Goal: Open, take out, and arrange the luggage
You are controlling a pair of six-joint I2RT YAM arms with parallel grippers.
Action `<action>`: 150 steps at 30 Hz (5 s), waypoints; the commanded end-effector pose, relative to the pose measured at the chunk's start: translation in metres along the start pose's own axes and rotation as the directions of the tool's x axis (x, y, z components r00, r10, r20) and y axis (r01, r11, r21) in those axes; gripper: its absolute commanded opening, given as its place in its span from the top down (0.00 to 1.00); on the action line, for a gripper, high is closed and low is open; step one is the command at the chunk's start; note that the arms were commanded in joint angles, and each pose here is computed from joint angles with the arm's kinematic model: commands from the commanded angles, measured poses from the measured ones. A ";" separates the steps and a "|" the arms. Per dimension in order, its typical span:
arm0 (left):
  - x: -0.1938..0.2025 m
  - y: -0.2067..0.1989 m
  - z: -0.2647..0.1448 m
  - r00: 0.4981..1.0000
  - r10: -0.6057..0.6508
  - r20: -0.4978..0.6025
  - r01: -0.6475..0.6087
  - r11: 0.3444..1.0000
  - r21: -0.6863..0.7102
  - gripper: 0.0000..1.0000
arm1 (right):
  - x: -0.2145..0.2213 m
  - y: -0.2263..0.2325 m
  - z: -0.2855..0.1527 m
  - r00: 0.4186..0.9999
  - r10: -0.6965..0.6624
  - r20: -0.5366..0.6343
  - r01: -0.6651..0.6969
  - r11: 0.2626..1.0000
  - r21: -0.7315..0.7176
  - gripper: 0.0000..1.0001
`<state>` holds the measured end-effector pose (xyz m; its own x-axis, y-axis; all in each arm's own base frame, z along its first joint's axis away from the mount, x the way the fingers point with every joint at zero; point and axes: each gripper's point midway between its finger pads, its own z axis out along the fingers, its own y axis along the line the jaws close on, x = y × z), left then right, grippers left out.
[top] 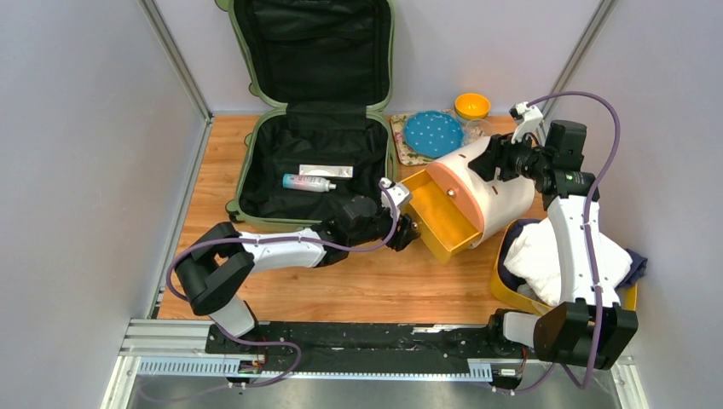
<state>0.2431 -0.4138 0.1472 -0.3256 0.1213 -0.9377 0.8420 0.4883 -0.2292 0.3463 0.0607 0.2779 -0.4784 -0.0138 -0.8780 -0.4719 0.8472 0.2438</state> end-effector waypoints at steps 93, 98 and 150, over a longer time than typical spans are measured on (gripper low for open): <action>-0.103 0.001 -0.017 -0.052 0.962 0.269 -0.929 -0.145 0.339 1.00 | 0.024 0.006 -0.002 0.982 0.163 -0.093 -0.163 0.987 0.003 0.38; -0.110 -0.012 -0.003 -0.096 0.947 0.305 -0.926 -0.197 0.321 1.00 | 0.023 0.008 -0.003 0.983 0.171 -0.070 -0.171 0.985 0.006 0.38; -0.035 -0.007 -0.038 0.242 0.951 0.193 -0.888 0.137 0.439 0.75 | 0.039 0.009 -0.004 0.982 0.161 -0.097 -0.161 0.987 0.006 0.37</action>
<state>0.2284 -0.3746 0.1889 0.8385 0.3342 -0.4304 0.5446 -0.4880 0.6821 0.3331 0.0674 0.2797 -0.4988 0.0539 -0.8650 -0.4489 0.8377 0.3110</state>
